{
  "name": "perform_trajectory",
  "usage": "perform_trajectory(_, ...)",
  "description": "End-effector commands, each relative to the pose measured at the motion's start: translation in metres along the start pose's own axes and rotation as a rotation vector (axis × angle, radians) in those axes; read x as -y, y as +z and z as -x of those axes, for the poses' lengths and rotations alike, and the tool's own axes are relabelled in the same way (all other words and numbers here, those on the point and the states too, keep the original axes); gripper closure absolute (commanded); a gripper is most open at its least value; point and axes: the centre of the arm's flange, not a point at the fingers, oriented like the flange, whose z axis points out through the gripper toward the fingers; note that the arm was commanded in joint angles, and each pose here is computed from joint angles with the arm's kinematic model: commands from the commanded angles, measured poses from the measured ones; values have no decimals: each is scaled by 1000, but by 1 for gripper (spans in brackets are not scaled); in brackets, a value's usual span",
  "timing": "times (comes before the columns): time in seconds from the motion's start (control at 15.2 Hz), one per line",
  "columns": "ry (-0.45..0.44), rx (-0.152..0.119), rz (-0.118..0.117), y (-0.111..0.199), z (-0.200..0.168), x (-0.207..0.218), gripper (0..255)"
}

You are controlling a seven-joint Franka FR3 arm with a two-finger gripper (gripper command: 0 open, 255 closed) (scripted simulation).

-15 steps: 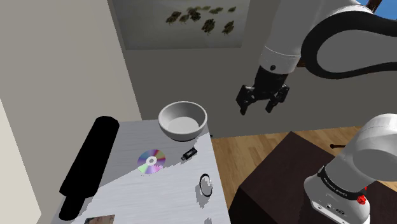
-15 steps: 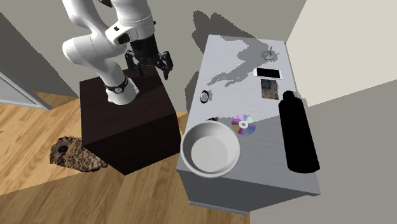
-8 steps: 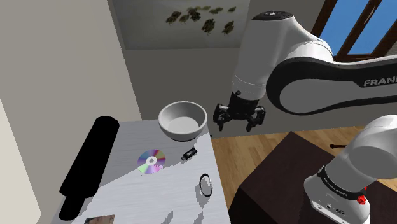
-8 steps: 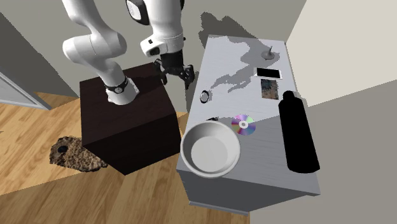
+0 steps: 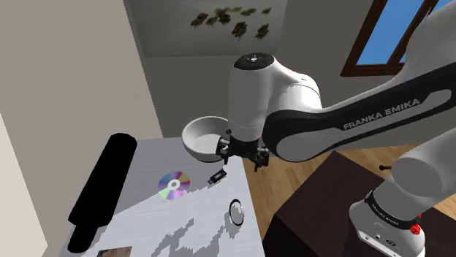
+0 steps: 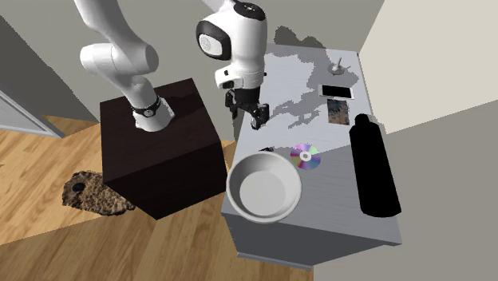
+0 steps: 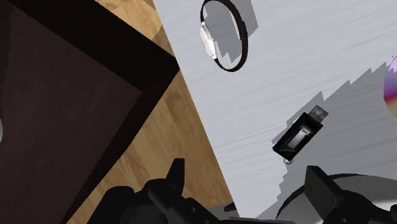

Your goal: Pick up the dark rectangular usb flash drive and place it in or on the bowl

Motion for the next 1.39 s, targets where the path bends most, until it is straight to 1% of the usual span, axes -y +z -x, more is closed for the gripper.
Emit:
perform_trajectory(0.0,70,0,-4,13,10,26,0)
perform_trajectory(0.4,254,-16,14,59,26,92,0)
perform_trajectory(0.46,268,-17,15,63,27,97,0)
perform_trajectory(0.92,268,-17,15,100,27,96,0)
perform_trajectory(1.32,268,-17,15,103,27,96,0)
